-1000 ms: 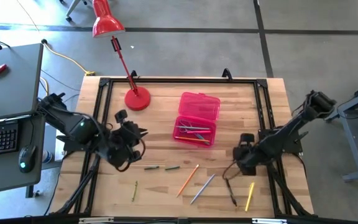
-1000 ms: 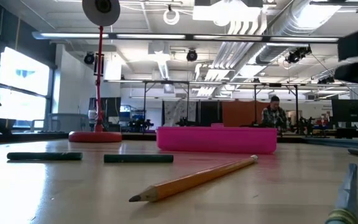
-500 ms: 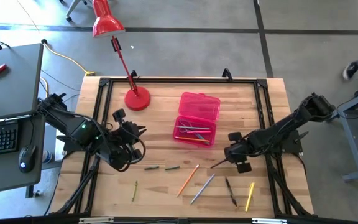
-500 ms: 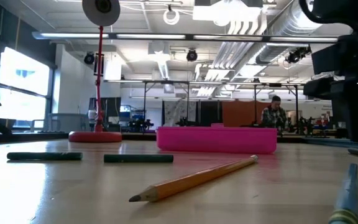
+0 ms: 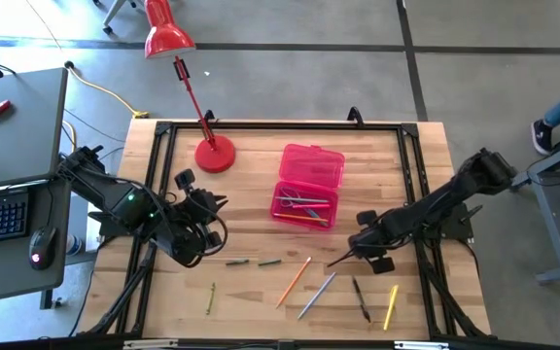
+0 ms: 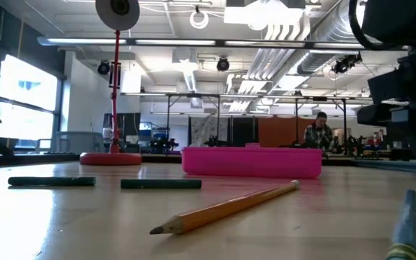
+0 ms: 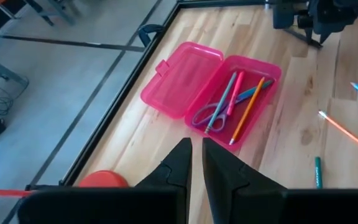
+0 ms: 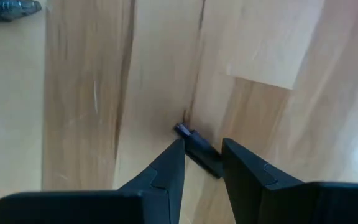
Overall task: Pick & place school supplies into a supply box
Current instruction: Put the top black pen into the red supply box
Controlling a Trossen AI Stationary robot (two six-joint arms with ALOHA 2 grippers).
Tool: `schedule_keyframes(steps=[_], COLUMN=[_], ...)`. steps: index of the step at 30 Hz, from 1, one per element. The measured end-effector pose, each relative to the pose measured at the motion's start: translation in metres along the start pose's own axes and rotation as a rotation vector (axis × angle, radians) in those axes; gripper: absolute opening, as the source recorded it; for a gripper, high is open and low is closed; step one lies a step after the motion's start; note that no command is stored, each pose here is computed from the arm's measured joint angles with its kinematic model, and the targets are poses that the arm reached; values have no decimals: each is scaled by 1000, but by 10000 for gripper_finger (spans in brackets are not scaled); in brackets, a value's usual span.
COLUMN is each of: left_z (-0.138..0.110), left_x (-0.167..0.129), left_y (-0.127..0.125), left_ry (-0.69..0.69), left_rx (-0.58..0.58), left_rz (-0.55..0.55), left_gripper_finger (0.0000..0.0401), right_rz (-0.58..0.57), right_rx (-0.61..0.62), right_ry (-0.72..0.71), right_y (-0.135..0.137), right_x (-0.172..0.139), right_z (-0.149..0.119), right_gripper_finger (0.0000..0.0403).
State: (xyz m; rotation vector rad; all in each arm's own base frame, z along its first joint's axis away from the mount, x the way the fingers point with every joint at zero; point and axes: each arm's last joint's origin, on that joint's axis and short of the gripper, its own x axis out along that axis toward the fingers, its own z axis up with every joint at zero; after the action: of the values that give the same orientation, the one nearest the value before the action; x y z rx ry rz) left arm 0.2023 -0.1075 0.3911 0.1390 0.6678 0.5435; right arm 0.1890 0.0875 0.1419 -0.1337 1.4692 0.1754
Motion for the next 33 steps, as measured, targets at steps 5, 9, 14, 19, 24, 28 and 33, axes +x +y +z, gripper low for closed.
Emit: schedule_keyframes(steps=[5,9,14,19,24,28,33], left_z=[0,0,-1,-1,-1,-1,-1], left_x=[0,0,0,0,0,0,0], left_y=[0,0,0,0,0,0,0], left_ry=[12,12,14,15,15,16,16], left_rx=[-1,-1,3,4,4,3,3], left_rz=[-14,-14,-14,-14,-15,-15,-17], left_gripper_finger=[69,69,69,69,69,69,69], right_rz=[-19,-27,-44,-49,-34,19,111], right_rx=[-2,-9,-9,17,75,128,176], right_ry=[38,24,6,-3,-84,-226,-369], right_y=[0,1,1,1,2,6,12], right_x=[10,16,17,17,17,15,-1], right_z=[3,6,7,8,15,29,54], right_gripper_finger=[86,86,74,18,18,13,5])
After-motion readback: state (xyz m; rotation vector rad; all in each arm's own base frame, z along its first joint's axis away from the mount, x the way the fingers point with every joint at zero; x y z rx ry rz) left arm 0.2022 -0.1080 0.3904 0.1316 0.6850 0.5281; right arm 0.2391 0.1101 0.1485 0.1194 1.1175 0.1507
